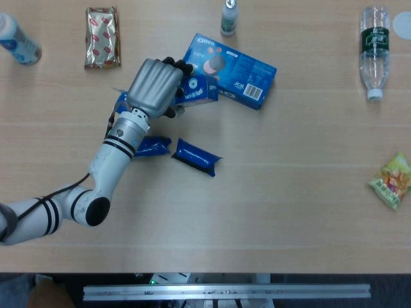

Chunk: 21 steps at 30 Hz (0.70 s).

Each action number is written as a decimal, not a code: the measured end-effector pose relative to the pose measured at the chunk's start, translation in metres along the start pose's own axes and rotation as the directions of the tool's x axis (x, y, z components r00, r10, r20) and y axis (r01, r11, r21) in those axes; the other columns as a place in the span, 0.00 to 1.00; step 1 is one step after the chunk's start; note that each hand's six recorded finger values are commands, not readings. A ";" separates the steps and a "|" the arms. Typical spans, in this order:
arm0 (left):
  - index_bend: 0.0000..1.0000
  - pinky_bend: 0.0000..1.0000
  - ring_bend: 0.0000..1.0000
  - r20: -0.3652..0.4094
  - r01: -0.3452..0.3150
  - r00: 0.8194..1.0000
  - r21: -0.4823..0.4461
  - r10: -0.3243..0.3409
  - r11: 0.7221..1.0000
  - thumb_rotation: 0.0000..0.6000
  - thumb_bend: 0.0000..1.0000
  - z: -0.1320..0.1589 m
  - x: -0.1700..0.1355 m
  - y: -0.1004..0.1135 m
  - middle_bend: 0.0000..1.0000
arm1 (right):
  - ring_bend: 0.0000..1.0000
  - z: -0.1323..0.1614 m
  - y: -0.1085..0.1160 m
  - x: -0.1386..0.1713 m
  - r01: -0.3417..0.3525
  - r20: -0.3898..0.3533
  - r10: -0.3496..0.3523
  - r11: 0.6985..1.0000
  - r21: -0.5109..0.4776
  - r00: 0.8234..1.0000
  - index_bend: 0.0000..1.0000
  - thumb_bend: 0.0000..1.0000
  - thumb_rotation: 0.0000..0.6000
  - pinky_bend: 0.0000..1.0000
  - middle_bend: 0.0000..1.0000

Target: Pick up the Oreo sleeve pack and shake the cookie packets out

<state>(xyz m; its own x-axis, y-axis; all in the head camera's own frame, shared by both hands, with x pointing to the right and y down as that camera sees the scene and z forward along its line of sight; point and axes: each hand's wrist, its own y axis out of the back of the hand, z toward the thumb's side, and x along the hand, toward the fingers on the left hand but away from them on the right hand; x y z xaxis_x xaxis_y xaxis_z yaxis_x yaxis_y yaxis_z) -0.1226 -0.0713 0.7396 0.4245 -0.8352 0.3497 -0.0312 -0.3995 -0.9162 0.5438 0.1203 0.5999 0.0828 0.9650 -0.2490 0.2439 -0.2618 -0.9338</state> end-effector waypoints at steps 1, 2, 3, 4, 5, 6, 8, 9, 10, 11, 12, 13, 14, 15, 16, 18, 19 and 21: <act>0.38 0.52 0.35 -0.001 0.007 1.000 0.025 -0.007 1.000 1.00 0.15 -0.002 -0.001 -0.002 0.38 | 0.71 0.000 0.000 0.000 0.000 0.000 0.000 1.000 0.000 1.000 0.73 0.30 1.00 0.72 0.68; 0.38 0.52 0.35 -0.002 0.015 1.000 0.049 -0.015 0.999 1.00 0.15 -0.004 -0.001 -0.004 0.38 | 0.71 0.001 0.000 0.000 0.001 -0.002 -0.001 1.000 0.001 1.000 0.73 0.30 1.00 0.72 0.68; 0.37 0.52 0.35 -0.004 0.026 1.000 0.080 -0.026 0.996 1.00 0.15 -0.006 -0.002 -0.007 0.37 | 0.71 0.001 0.000 0.000 0.001 -0.003 -0.001 1.000 0.001 1.000 0.73 0.30 1.00 0.72 0.68; 0.36 0.51 0.34 -0.008 0.036 0.999 0.101 -0.035 0.994 1.00 0.15 -0.008 -0.003 -0.009 0.37 | 0.71 0.001 0.000 0.000 0.000 -0.003 0.000 1.000 0.001 1.000 0.73 0.30 1.00 0.72 0.68; 0.32 0.49 0.32 -0.012 0.045 0.999 0.121 -0.044 0.992 1.00 0.15 -0.010 -0.004 -0.011 0.34 | 0.71 0.002 0.000 0.000 -0.001 -0.004 0.001 1.000 0.002 1.000 0.73 0.30 1.00 0.72 0.68; 0.27 0.48 0.29 -0.022 0.058 0.998 0.145 -0.056 0.988 1.00 0.15 -0.012 -0.004 -0.013 0.31 | 0.71 0.002 0.000 0.000 -0.002 -0.004 0.002 1.000 0.003 1.000 0.73 0.30 1.00 0.72 0.68; 0.19 0.45 0.24 -0.043 0.081 0.996 0.175 -0.075 0.981 1.00 0.15 -0.017 -0.005 -0.017 0.25 | 0.71 0.002 0.001 0.001 0.000 -0.003 0.000 1.000 0.003 1.000 0.73 0.30 1.00 0.72 0.68; 0.15 0.44 0.22 -0.060 0.099 0.994 0.190 -0.089 0.977 1.00 0.15 -0.020 -0.005 -0.020 0.21 | 0.71 0.002 0.002 0.001 0.002 -0.002 -0.002 1.000 0.004 1.000 0.73 0.30 1.00 0.72 0.68; 0.10 0.43 0.19 -0.074 0.112 0.992 0.199 -0.099 0.974 1.00 0.15 -0.022 -0.005 -0.022 0.17 | 0.71 0.002 0.003 0.001 0.004 -0.001 -0.004 1.000 0.005 1.000 0.73 0.30 1.00 0.72 0.68; 0.07 0.42 0.18 -0.089 0.125 0.990 0.207 -0.108 0.970 1.00 0.15 -0.025 -0.006 -0.023 0.15 | 0.71 0.002 0.003 0.002 0.005 0.000 -0.005 1.000 0.006 1.000 0.73 0.30 1.00 0.72 0.68; 0.04 0.41 0.16 -0.109 0.140 0.987 0.214 -0.119 0.967 1.00 0.15 -0.028 -0.006 -0.025 0.13 | 0.71 0.002 0.003 0.002 0.005 0.001 -0.005 1.000 0.006 1.000 0.73 0.30 1.00 0.72 0.68; 0.02 0.41 0.16 -0.124 0.149 0.984 0.214 -0.125 0.965 1.00 0.15 -0.030 -0.007 -0.026 0.12 | 0.71 0.002 0.003 0.002 0.006 0.001 -0.006 1.000 0.006 1.000 0.73 0.30 1.00 0.72 0.68; 0.01 0.41 0.15 -0.137 0.155 0.982 0.206 -0.128 0.966 1.00 0.15 -0.031 -0.007 -0.026 0.11 | 0.71 0.002 0.004 0.002 0.007 0.000 -0.007 1.000 0.006 1.000 0.73 0.30 1.00 0.72 0.68; 0.01 0.41 0.15 -0.151 0.155 0.980 0.188 -0.127 0.970 1.00 0.15 -0.033 -0.008 -0.024 0.11 | 0.71 0.002 0.004 0.002 0.007 0.000 -0.007 1.000 0.006 1.000 0.73 0.30 1.00 0.72 0.68; 0.01 0.41 0.15 -0.159 0.151 0.980 0.173 -0.123 0.973 1.00 0.15 -0.033 -0.008 -0.023 0.11 | 0.71 0.002 0.004 0.002 0.008 0.000 -0.008 1.000 0.006 1.000 0.73 0.30 1.00 0.72 0.68; 0.01 0.41 0.15 -0.171 0.128 0.980 0.123 -0.106 0.984 1.00 0.15 -0.035 -0.009 -0.017 0.12 | 0.71 0.002 0.004 0.001 0.008 0.001 -0.008 1.000 0.006 1.000 0.73 0.30 1.00 0.72 0.68; 0.01 0.41 0.15 -0.176 0.115 0.979 0.094 -0.098 0.989 1.00 0.15 -0.036 -0.010 -0.015 0.12 | 0.71 0.001 0.004 0.001 0.009 0.001 -0.009 1.000 0.006 1.000 0.73 0.30 1.00 0.72 0.68; 0.02 0.41 0.16 -0.188 0.087 0.979 0.024 -0.081 0.996 1.00 0.15 -0.038 -0.013 -0.010 0.14 | 0.71 0.001 0.004 0.000 0.010 0.002 -0.010 1.000 0.007 1.000 0.73 0.30 1.00 0.72 0.68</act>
<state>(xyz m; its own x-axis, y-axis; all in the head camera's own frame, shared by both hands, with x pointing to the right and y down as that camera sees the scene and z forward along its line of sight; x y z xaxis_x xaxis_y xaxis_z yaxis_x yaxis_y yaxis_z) -0.1625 -0.0708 0.7512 0.2484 -0.8562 0.4530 0.0270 -0.4613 -0.8868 0.5439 0.1194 0.5961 0.0784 0.9675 -0.2403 0.2382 -0.2522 -0.9379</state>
